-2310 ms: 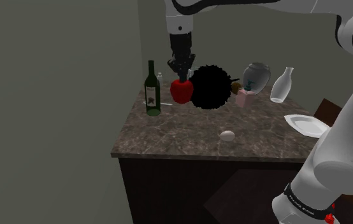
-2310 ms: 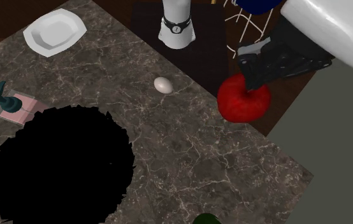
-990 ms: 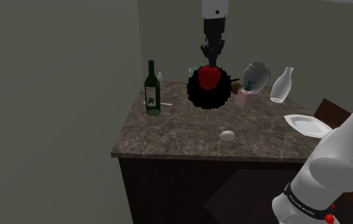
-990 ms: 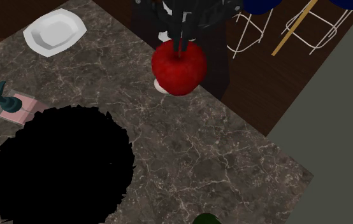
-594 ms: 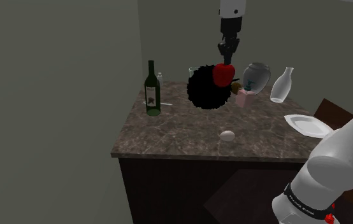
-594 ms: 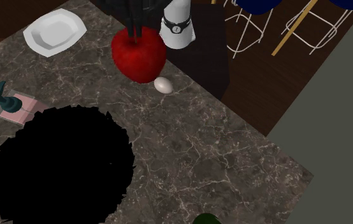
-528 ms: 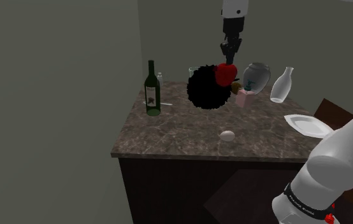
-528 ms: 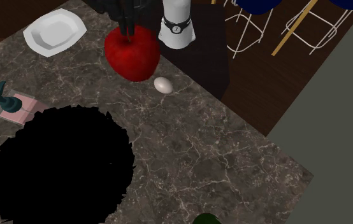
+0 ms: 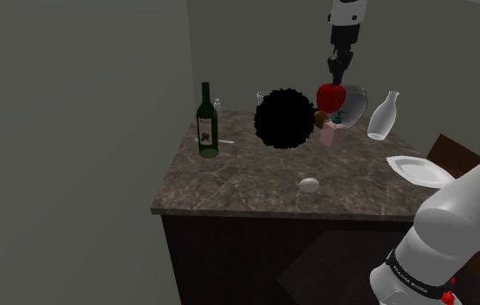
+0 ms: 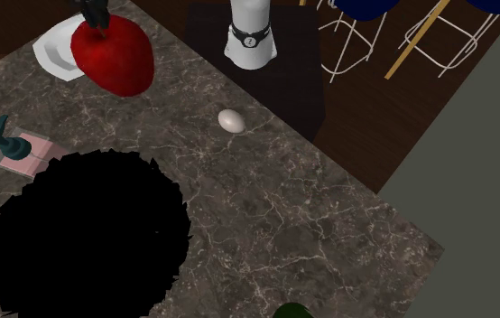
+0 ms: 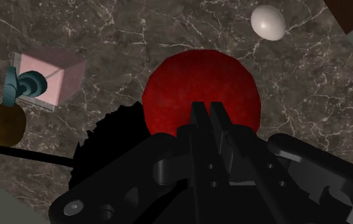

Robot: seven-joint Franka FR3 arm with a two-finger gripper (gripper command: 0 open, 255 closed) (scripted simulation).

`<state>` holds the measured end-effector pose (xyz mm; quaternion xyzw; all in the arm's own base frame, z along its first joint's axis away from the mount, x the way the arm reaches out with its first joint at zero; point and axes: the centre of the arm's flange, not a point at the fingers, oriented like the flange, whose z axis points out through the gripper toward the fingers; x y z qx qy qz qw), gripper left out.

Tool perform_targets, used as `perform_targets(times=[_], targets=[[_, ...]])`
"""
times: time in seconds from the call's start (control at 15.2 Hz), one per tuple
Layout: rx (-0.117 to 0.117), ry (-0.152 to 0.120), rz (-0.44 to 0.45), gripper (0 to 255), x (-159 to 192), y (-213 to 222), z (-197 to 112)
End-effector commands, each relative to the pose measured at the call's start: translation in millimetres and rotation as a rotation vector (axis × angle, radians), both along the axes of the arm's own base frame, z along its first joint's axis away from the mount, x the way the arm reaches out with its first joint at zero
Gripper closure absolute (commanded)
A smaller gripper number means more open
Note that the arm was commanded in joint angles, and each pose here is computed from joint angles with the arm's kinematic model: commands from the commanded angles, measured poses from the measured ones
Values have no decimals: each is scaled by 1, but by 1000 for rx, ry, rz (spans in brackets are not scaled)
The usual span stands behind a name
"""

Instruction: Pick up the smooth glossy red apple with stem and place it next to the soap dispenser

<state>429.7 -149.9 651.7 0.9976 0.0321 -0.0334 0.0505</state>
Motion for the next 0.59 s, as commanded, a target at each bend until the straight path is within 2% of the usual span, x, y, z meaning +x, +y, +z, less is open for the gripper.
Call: perform_targets(times=[0.0, 0.53], targets=[[0, 0, 1, 255, -10, -25, -1], [0, 0, 1, 255, -41, -126, -1]])
